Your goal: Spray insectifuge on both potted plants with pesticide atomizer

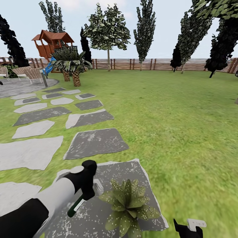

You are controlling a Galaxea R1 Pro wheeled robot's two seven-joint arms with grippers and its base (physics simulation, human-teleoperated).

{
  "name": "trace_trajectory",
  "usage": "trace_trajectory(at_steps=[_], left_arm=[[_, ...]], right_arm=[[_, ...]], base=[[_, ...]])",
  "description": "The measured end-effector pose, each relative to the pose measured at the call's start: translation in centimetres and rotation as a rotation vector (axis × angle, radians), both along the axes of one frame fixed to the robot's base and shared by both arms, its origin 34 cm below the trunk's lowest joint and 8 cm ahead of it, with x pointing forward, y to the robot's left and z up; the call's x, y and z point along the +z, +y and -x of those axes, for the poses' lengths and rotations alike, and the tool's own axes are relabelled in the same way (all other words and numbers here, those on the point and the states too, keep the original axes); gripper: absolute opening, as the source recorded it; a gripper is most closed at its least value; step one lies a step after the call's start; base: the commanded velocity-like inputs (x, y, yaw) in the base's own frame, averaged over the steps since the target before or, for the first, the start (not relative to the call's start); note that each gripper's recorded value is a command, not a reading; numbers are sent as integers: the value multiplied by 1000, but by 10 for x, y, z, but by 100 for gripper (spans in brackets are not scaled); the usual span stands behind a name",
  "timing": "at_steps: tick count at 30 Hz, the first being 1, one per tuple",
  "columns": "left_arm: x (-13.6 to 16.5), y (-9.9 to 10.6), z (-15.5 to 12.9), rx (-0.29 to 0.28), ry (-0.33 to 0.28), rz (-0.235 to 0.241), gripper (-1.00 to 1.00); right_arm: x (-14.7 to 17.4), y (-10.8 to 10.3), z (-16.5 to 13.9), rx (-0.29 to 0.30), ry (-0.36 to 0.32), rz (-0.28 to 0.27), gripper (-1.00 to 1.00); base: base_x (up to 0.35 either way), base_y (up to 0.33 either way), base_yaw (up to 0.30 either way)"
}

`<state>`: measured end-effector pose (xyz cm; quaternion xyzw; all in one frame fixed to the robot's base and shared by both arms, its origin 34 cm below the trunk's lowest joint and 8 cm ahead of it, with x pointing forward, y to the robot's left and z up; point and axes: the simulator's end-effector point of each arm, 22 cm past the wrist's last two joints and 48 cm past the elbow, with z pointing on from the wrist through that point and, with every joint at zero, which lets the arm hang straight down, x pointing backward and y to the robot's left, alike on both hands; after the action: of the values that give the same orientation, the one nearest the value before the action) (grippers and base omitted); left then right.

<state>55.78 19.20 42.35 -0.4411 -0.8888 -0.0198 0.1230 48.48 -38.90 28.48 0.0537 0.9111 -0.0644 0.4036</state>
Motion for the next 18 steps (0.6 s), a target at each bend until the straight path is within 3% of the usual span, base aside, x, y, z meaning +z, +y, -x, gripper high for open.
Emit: trace_trajectory(at_steps=[8,10,13,18], left_arm=[[-4,-1,6,3,12,5,-100],[-12,5,14,12,24,0,-100],[-15,11,9,9,-9,-20,-100],[-15,9,4,47,-25,4,-100]], right_arm=[[0,0,0,1,0,0,100],[0,0,0,1,0,-1,100],[0,0,0,1,1,-1,100],[0,0,0,1,1,0,100]], base=[[28,0,0],[-229,0,0],[-320,0,0],[-335,0,0]])
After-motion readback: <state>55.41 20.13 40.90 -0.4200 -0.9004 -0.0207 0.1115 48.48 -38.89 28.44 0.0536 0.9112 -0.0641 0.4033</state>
